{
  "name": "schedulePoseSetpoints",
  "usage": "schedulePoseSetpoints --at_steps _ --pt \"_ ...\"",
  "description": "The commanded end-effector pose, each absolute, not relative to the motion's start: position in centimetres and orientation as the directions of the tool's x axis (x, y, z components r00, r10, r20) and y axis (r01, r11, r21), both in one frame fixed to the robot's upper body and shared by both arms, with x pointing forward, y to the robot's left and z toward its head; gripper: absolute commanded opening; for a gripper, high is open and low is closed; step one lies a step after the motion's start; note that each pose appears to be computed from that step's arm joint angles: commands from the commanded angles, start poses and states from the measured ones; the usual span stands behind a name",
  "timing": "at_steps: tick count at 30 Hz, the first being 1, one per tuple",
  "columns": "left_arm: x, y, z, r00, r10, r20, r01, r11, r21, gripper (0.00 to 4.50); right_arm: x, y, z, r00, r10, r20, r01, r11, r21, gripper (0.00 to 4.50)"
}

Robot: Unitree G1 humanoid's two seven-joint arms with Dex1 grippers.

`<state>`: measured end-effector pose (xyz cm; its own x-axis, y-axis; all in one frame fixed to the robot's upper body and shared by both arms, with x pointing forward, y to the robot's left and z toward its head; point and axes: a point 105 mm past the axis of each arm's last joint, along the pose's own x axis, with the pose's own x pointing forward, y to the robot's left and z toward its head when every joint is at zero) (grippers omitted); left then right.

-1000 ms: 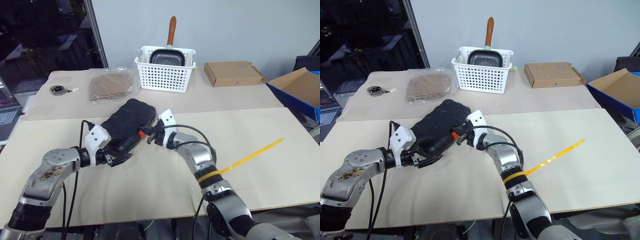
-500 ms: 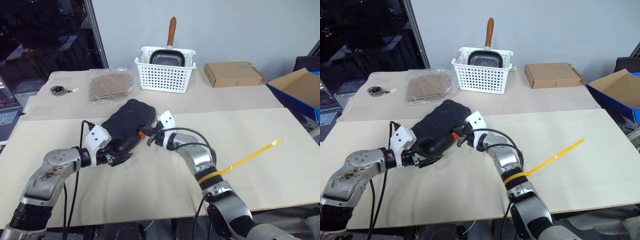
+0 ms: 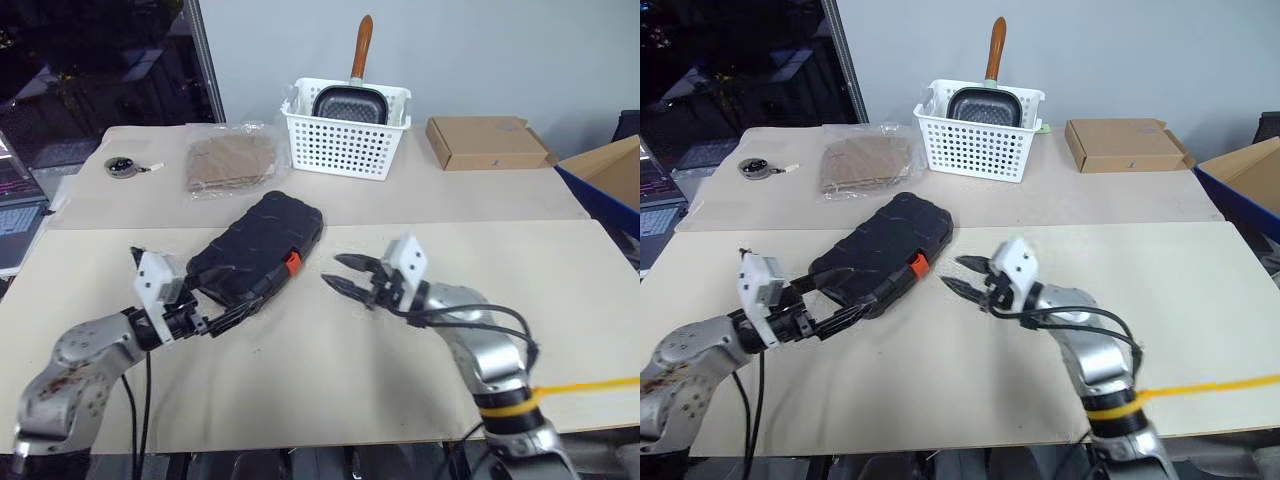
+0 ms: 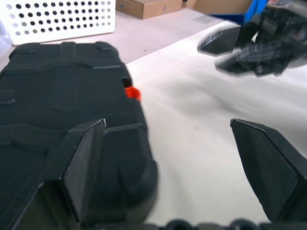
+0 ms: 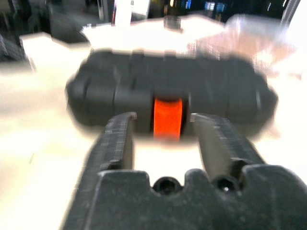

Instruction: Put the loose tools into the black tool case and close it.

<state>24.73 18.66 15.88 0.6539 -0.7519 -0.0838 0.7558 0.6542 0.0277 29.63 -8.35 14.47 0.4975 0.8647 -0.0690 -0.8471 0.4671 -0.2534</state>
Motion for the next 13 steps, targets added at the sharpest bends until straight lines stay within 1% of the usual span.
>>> schedulePoseSetpoints --at_steps 1,3,8,11,13 --pt "22.3 19.5 17.0 0.658 -0.748 -0.089 0.753 0.658 0.034 4.5 27.7 -12.5 15.7 0.493 0.863 -0.108 -0.839 0.438 -0.324 3.85" --pt "21.0 20.1 16.5 0.669 -0.733 -0.123 0.741 0.671 0.026 4.5 27.0 -14.9 15.6 0.518 0.841 -0.156 -0.828 0.448 -0.339 4.41" --pt "18.6 22.4 14.7 0.715 -0.661 -0.227 0.681 0.732 0.015 4.5 25.8 -18.5 15.9 0.573 0.791 -0.217 -0.796 0.474 -0.375 4.41" --pt "17.7 23.4 14.3 0.731 -0.637 -0.247 0.658 0.753 0.005 4.5 25.1 -20.1 15.5 0.597 0.762 -0.251 -0.783 0.485 -0.389 4.41" --pt "17.4 23.6 14.4 0.729 -0.642 -0.237 0.657 0.754 -0.02 4.5 24.9 -20.8 15.3 0.608 0.748 -0.265 -0.777 0.492 -0.394 4.41"
